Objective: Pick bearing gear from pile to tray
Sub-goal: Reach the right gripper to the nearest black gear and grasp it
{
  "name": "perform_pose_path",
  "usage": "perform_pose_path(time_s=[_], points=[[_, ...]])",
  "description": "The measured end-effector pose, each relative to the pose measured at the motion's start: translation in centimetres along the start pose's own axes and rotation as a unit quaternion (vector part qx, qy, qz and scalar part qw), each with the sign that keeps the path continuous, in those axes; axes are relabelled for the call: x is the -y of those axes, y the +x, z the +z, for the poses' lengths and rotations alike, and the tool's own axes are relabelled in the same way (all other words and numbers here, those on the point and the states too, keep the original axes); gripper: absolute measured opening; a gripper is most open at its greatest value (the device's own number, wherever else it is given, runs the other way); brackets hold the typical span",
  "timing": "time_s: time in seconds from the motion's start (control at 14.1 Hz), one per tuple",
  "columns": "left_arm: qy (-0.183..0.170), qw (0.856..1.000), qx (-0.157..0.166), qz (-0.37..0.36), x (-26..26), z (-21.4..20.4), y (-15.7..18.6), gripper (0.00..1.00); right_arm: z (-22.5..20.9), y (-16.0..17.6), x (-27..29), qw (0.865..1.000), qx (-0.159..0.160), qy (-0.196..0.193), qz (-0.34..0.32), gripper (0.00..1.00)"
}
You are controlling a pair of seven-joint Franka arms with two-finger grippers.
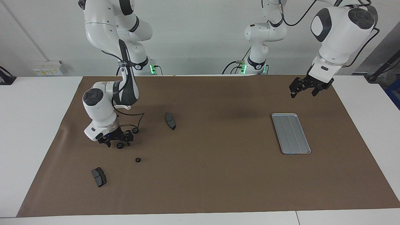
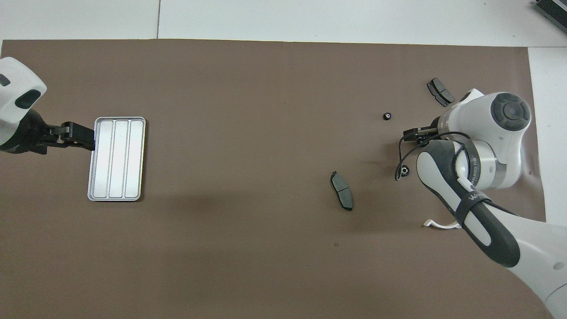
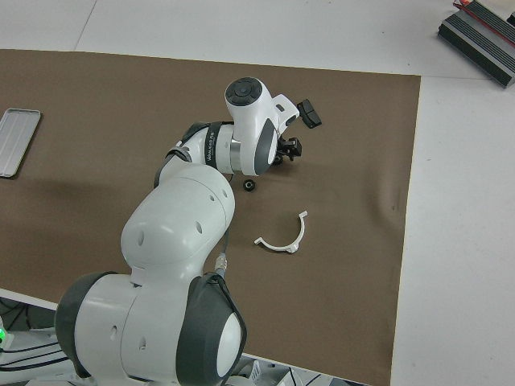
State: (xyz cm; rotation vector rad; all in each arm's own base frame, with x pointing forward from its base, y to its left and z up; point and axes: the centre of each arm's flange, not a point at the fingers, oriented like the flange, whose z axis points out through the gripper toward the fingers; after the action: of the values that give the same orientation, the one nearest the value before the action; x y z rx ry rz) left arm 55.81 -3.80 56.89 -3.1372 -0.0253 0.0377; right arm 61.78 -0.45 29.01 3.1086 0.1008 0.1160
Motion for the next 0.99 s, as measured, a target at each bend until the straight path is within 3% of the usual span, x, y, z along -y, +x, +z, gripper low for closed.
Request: perform_pose_path(time_s=[0.28, 0.36, 0.5, 0.57, 0.64, 0.92, 0.99], points=[[0.0, 1.0, 0.0, 0.0, 0.0, 0.0, 0.0, 1.0, 0.41, -0.36, -0.28, 1.0, 0.004, 0.012, -0.004, 0.98], [0.0, 1.0, 0.0, 0.0, 0.0, 0.0, 0.0, 1.0, 0.44, -0.37, -0.29, 1.0, 0.003, 0.012, -0.004, 0.94], [0.0, 1.0, 0.0, 0.0, 0.02, 0.0, 0.0, 1.0, 0.53, -0.4, -0.3, 1.0, 0.003, 0.012, -0.005, 0.77], [0.0, 1.0, 0.0, 0.0, 0.02, 0.0, 0.0, 1.0, 0.59, -0.42, -0.33, 1.0, 0.003, 0.012, -0.006, 0.76], [0.0, 1.0, 0.0, 0.0, 0.03, 0.0, 0.0, 1.0, 0.57, -0.38, -0.41, 1.0, 0.001, 0.012, -0.007, 0.66], [0.0, 1.0, 0.0, 0.0, 0.03, 0.0, 0.0, 1.0, 0.44, -0.32, -0.56, 1.0, -0.003, 0.012, -0.007, 0.58], [0.0, 1.0, 0.0, 0.0, 0.03, 0.0, 0.0, 1.0, 0.32, -0.26, -0.57, 1.0, -0.004, 0.012, -0.007, 0.52]])
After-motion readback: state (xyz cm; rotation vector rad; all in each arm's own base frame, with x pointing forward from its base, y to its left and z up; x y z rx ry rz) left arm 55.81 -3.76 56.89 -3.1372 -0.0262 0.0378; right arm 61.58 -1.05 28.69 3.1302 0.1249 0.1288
